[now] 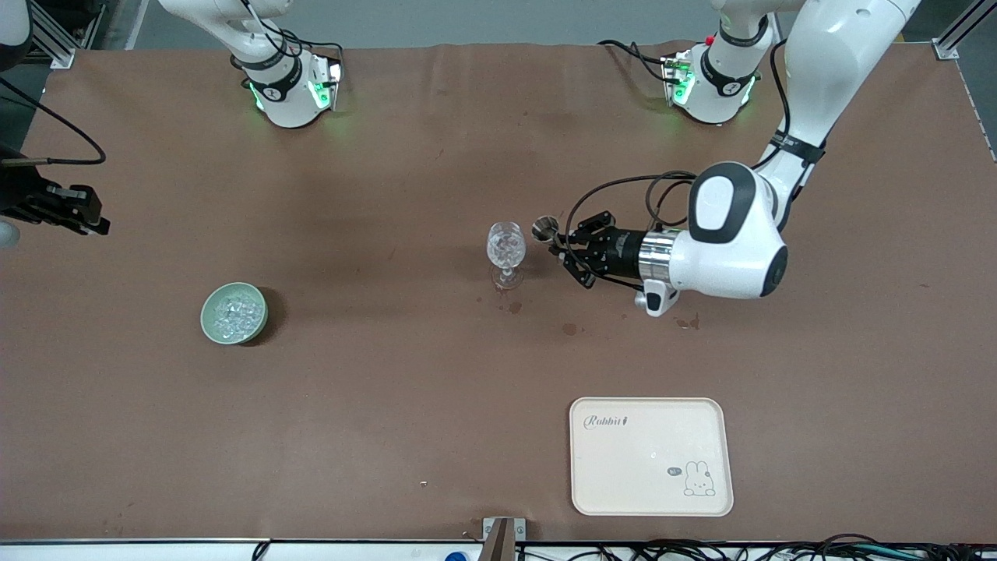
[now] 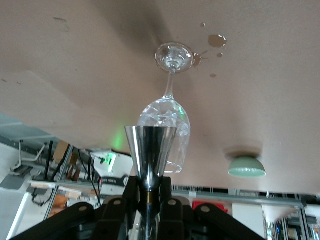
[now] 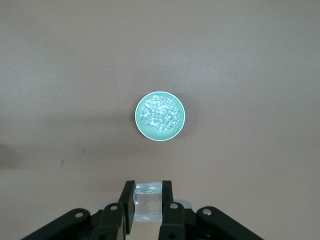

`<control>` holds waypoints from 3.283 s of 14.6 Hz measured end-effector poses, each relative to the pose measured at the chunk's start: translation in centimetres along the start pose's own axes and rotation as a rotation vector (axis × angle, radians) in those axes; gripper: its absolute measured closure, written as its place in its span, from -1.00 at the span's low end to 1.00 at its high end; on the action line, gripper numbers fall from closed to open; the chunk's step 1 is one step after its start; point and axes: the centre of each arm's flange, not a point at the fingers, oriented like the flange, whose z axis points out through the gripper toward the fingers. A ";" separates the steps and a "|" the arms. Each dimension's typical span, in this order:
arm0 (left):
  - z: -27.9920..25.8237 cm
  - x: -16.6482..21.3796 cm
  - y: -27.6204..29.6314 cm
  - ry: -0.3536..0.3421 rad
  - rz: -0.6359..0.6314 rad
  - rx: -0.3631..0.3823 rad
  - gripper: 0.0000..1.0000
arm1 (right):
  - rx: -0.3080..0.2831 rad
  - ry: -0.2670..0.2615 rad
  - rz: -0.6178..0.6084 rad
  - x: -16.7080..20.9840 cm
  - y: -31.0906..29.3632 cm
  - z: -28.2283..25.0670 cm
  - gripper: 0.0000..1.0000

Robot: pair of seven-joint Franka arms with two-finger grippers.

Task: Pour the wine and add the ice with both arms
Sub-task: 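Carry the metal jigger with the left gripper over the wine glass, then tilt the jigger with the left gripper to pour into the glass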

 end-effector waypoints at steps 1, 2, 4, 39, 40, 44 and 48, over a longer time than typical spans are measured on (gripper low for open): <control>0.5 -0.6 -0.2 0.030 -0.004 0.009 0.57 | 0.000 0.000 0.000 0.0 0.0 0.0 0.50; 0.9 -1.1 -0.3 0.063 -0.010 0.016 0.57 | 0.000 0.000 0.000 0.0 0.0 0.0 0.50; 1.5 -1.5 -0.4 0.125 -0.030 0.020 0.57 | 0.000 0.000 0.000 0.0 0.0 0.0 0.50; 6.6 -7.1 -1.2 0.502 -0.269 -0.066 0.57 | -0.001 -0.001 -0.026 0.1 -2.4 0.0 0.50; 6.7 -7.0 -1.2 0.526 -0.275 -0.073 0.57 | -0.001 -0.001 -0.026 0.1 -2.3 0.0 0.50; 7.9 -7.8 -1.6 0.564 -0.270 -0.075 0.57 | -0.001 -0.001 -0.025 0.1 -2.3 0.1 0.50; 8.7 -8.2 -2.0 0.611 -0.265 -0.077 0.57 | -0.001 -0.003 -0.025 0.1 -2.3 0.1 0.50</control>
